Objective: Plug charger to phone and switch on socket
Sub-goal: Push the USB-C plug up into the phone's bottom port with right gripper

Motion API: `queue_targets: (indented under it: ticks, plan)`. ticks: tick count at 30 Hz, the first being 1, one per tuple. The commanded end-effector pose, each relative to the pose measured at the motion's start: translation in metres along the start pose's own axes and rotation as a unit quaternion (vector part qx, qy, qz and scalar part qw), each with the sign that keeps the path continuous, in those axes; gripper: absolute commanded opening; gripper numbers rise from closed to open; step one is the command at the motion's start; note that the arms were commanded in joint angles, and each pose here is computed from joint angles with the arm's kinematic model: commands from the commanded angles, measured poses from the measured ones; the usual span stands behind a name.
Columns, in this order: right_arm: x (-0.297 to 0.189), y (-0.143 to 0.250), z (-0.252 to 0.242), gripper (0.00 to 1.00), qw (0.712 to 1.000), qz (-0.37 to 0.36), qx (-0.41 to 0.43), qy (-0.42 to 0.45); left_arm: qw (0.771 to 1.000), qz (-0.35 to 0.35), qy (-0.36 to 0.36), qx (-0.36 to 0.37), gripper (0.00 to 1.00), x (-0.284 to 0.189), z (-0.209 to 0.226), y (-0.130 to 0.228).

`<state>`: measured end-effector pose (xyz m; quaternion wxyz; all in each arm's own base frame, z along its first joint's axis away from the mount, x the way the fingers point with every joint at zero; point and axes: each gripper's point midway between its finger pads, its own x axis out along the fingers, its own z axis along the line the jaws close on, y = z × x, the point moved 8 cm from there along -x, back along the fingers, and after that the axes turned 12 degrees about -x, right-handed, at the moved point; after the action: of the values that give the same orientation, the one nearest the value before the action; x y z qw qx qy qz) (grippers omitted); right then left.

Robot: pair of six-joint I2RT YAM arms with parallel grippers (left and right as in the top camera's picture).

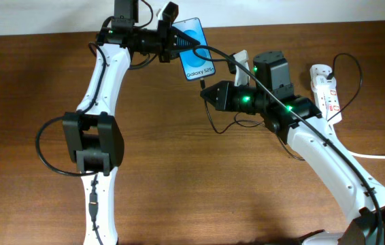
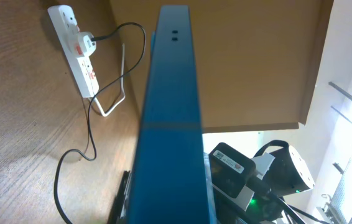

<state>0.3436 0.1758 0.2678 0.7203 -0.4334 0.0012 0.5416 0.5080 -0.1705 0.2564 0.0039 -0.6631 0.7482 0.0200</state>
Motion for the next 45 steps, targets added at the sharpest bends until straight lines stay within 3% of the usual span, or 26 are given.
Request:
queue_targets:
  ticks: [1, 35, 45]
  plan:
    - [0.001, 0.0, 0.0, 0.04, 1.0, 0.001, -0.007, -0.004, 1.0, 0.015, 0.013, 0.017, 0.0, 0.002, -0.019, 0.008]
    - [-0.013, -0.022, -0.014, 0.04, 0.998, -0.054, -0.025, 0.007, 0.998, 0.062, 0.016, 0.004, 0.0, 0.045, -0.018, 0.023]
    - [-0.018, -0.022, -0.015, 0.04, 0.998, -0.045, -0.033, -0.021, 0.997, 0.062, 0.019, 0.045, 0.0, 0.045, -0.018, 0.023]
